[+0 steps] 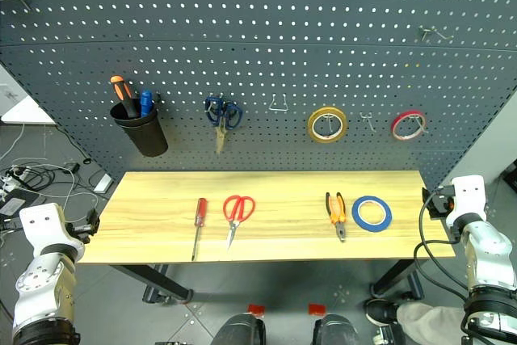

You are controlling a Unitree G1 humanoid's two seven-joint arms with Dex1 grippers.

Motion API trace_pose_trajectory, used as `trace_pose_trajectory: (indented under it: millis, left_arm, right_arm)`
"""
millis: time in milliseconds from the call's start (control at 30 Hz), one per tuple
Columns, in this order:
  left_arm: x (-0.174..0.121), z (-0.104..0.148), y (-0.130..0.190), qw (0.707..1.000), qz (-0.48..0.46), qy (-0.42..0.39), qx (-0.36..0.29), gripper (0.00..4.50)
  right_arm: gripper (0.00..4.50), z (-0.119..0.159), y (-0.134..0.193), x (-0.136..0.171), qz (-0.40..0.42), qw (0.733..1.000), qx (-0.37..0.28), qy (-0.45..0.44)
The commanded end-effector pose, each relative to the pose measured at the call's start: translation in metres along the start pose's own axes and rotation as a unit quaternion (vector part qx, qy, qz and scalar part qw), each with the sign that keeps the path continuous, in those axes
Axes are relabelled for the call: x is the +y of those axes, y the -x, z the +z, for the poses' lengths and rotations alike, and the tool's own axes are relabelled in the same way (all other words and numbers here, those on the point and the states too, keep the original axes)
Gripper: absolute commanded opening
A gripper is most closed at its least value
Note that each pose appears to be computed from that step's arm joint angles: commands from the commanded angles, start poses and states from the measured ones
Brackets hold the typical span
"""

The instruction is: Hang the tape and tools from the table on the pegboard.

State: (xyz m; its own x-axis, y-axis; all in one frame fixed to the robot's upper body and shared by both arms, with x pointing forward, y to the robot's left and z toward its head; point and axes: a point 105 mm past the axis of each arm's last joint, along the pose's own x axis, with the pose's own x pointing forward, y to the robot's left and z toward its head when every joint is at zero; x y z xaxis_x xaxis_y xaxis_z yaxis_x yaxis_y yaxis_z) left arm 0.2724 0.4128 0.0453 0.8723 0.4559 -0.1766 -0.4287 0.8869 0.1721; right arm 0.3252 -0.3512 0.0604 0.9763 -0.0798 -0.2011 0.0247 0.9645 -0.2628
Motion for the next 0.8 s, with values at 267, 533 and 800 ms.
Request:
trace_pose_trajectory:
  millis: [267,533,800]
  left_arm:
    - [0.006,0.018,0.000,0.999,0.002,-0.043,-0.024,3.79]
    - [-0.030,0.020,0.017,0.992,-0.100,-0.069,-0.036,3.79]
    - [-0.122,0.045,0.042,0.942,-0.292,-0.149,-0.073,3.79]
  right_arm:
    - [4.50,0.019,-0.002,0.004,0.014,0.999,-0.035,0.001]
    - [4.50,0.014,0.019,0.052,0.143,0.987,-0.002,0.071]
    - [4.50,0.019,0.043,0.107,0.264,0.953,0.053,0.139]
